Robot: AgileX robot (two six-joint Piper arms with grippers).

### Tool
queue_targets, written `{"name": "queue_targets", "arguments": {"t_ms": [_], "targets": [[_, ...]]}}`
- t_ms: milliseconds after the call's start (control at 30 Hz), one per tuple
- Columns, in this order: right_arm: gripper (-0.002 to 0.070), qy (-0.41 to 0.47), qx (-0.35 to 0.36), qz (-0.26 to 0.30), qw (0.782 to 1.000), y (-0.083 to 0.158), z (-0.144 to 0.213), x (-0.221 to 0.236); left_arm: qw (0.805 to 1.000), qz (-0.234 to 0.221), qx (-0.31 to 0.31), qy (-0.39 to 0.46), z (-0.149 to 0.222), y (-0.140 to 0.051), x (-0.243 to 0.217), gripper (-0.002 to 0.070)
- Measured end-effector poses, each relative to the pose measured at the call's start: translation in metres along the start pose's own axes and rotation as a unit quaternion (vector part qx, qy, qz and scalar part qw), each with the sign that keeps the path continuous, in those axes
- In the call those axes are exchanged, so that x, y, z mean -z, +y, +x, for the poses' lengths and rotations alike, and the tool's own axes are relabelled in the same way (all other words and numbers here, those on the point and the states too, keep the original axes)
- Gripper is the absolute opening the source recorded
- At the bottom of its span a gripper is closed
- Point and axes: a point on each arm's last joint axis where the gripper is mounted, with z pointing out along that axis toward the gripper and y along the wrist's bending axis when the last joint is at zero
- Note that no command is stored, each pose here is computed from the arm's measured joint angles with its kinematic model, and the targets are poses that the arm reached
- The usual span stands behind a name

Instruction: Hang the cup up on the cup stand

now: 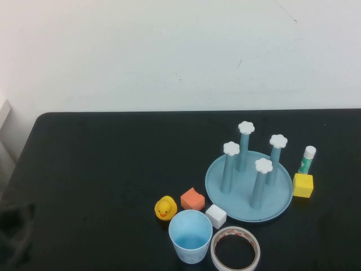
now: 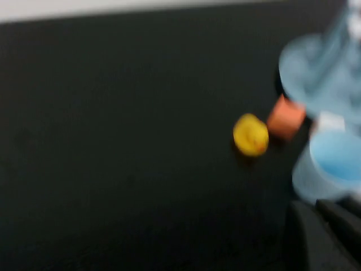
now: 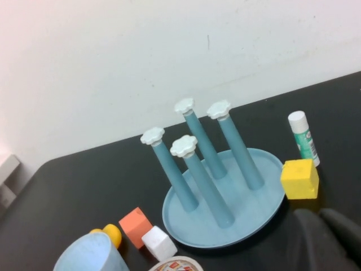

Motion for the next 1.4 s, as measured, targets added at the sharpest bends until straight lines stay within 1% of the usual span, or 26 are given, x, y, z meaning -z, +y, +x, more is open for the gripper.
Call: {"name": "queue_targets", "arguments": {"t_ms": [67, 133, 233, 333, 433, 500, 567, 667, 900, 967, 1000, 1033, 1100, 1133, 1200, 1300, 1367, 1400], "targets": [[-0.0001, 0.000, 0.004, 0.000, 1.000, 0.000, 0.000, 0.000, 0.998, 0.017, -0.034, 0.049, -0.019, 0.005, -0.013, -0.0001], [-0.0001, 0.000, 0.006, 0.000, 1.000, 0.000, 0.000, 0.000, 0.994, 0.027, -0.055, 0.090, -0.034, 0.013, -0.030, -0.0001], [-0.0001, 0.000, 0.009, 0.000, 1.000, 0.000, 0.000, 0.000, 0.987, 0.017, -0.080, 0.135, -0.052, 0.028, -0.053, -0.0001], [-0.0001, 0.000, 0.010, 0.000, 1.000, 0.000, 0.000, 0.000, 0.981, 0.009, -0.084, 0.172, -0.066, 0.041, -0.075, -0.0001], [-0.0001, 0.000, 0.011, 0.000, 1.000, 0.000, 0.000, 0.000, 0.974, 0.015, -0.099, 0.202, -0.073, 0.042, -0.095, -0.0001], [-0.0001, 0.000, 0.015, 0.000, 1.000, 0.000, 0.000, 0.000, 0.967, 0.029, -0.122, 0.222, -0.074, 0.034, -0.109, -0.0001], [-0.0001, 0.000, 0.017, 0.000, 1.000, 0.000, 0.000, 0.000, 0.958, 0.046, -0.153, 0.240, -0.074, 0.018, -0.123, -0.0001], [-0.0001, 0.000, 0.020, 0.000, 1.000, 0.000, 0.000, 0.000, 0.941, 0.066, -0.197, 0.266, -0.072, -0.013, -0.144, -0.0001], [-0.0001, 0.000, 0.021, 0.000, 1.000, 0.000, 0.000, 0.000, 0.909, 0.115, -0.266, 0.299, -0.059, -0.088, -0.181, -0.0001], [-0.0001, 0.001, 0.021, 0.000, 1.000, 0.000, 0.000, 0.000, 0.898, 0.119, -0.294, 0.304, -0.053, -0.106, -0.192, 0.0000], [-0.0001, 0.001, 0.021, 0.000, 1.000, 0.000, 0.000, 0.000, 0.895, 0.117, -0.300, 0.308, -0.050, -0.112, -0.197, 0.0007], [-0.0001, 0.001, 0.021, 0.000, 1.000, 0.000, 0.000, 0.000, 0.892, 0.111, -0.304, 0.316, -0.047, -0.116, -0.204, 0.0025], [-0.0001, 0.001, 0.021, 0.000, 1.000, 0.000, 0.000, 0.000, 0.889, 0.100, -0.299, 0.332, -0.039, -0.121, -0.218, 0.0090], [-0.0001, 0.001, 0.021, 0.000, 1.000, 0.000, 0.000, 0.000, 0.889, 0.095, -0.289, 0.343, -0.035, -0.122, -0.225, 0.0149], [-0.0001, 0.001, 0.020, 0.000, 1.000, 0.000, 0.000, 0.000, 0.892, 0.083, -0.259, 0.362, -0.028, -0.123, -0.240, 0.0297], [-0.0001, 0.001, 0.019, -0.001, 1.000, 0.000, 0.000, 0.000, 0.896, 0.065, -0.217, 0.381, -0.021, -0.125, -0.257, 0.0492], [-0.0001, 0.001, 0.019, -0.001, 1.000, 0.000, 0.000, 0.000, 0.900, 0.055, -0.193, 0.387, -0.019, -0.126, -0.266, 0.0565], [-0.0001, 0.001, 0.018, -0.001, 1.000, 0.000, 0.000, 0.000, 0.901, 0.051, -0.184, 0.389, -0.018, -0.127, -0.270, 0.0585]]}}
